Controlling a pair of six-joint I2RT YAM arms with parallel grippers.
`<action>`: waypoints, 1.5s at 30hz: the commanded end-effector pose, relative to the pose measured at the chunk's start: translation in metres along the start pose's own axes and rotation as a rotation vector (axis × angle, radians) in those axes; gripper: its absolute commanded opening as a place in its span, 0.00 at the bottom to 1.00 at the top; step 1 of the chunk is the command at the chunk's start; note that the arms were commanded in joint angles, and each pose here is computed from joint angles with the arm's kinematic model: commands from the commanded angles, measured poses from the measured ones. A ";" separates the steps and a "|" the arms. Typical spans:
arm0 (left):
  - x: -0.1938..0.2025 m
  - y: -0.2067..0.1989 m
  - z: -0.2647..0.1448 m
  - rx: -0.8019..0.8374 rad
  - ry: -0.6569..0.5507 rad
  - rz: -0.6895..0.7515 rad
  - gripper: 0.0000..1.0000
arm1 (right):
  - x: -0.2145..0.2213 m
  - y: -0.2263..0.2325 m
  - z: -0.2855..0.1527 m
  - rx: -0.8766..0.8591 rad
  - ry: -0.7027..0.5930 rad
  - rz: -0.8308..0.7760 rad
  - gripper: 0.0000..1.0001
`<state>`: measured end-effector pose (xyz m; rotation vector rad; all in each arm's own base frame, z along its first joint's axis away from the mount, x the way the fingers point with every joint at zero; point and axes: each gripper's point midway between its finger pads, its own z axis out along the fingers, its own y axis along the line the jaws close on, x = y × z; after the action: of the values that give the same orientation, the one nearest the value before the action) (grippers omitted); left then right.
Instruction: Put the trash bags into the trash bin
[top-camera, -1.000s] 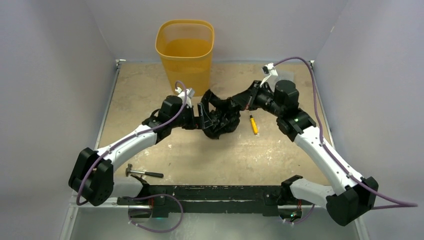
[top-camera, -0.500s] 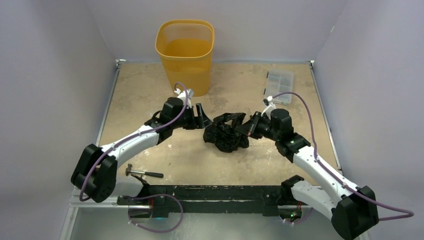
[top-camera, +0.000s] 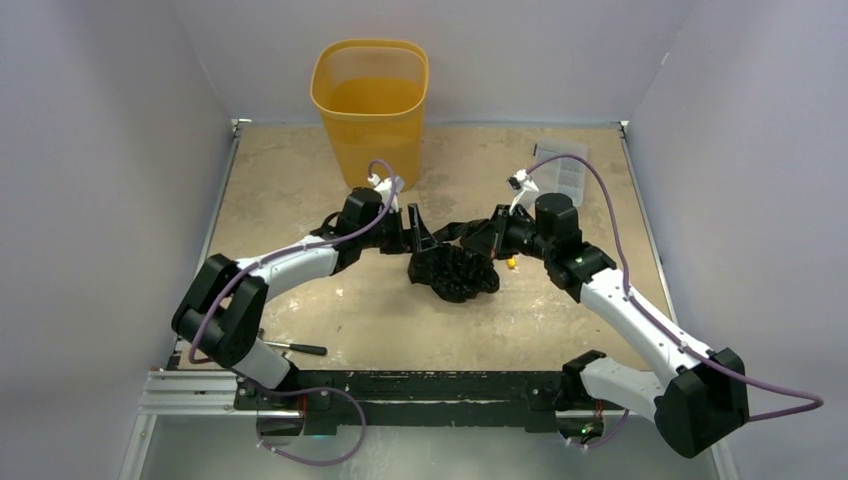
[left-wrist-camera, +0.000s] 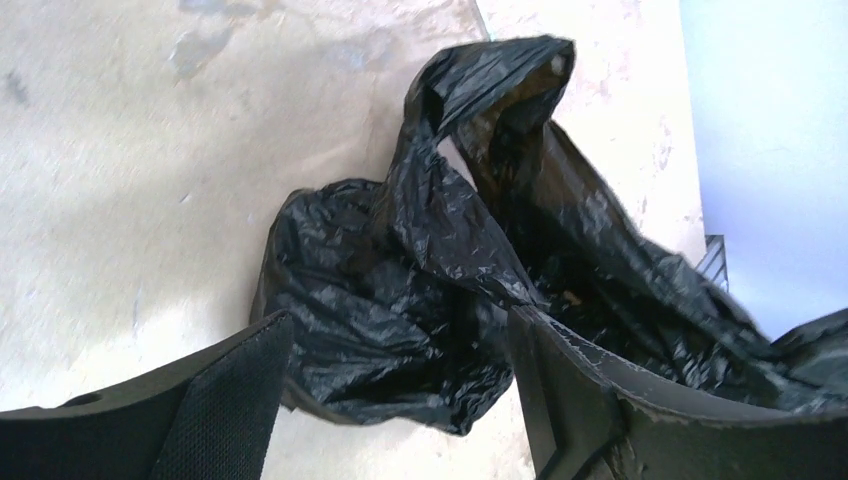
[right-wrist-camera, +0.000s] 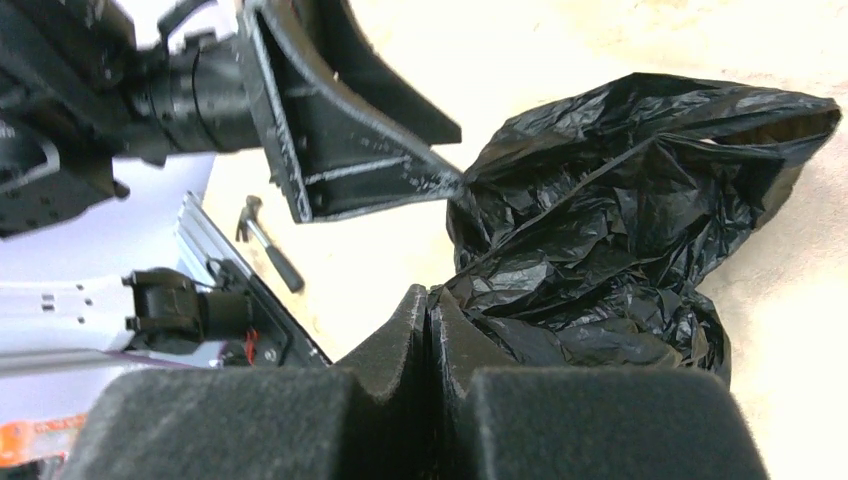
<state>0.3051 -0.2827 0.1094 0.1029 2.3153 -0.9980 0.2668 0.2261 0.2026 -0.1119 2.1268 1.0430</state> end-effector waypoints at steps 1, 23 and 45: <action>-0.029 -0.037 0.014 0.143 -0.047 0.066 0.78 | -0.007 0.014 -0.009 -0.055 0.011 -0.138 0.07; -0.025 0.012 -0.011 -0.219 -0.108 0.139 0.00 | -0.054 -0.004 -0.014 0.158 -0.124 -0.116 0.26; -0.024 0.034 -0.076 -0.397 -0.180 0.133 0.00 | -0.001 -0.127 0.104 0.425 0.115 -0.020 0.83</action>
<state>0.2942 -0.1902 0.1320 -0.0159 2.2895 -0.3670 0.3534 0.2064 0.0762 0.0254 2.4616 0.5453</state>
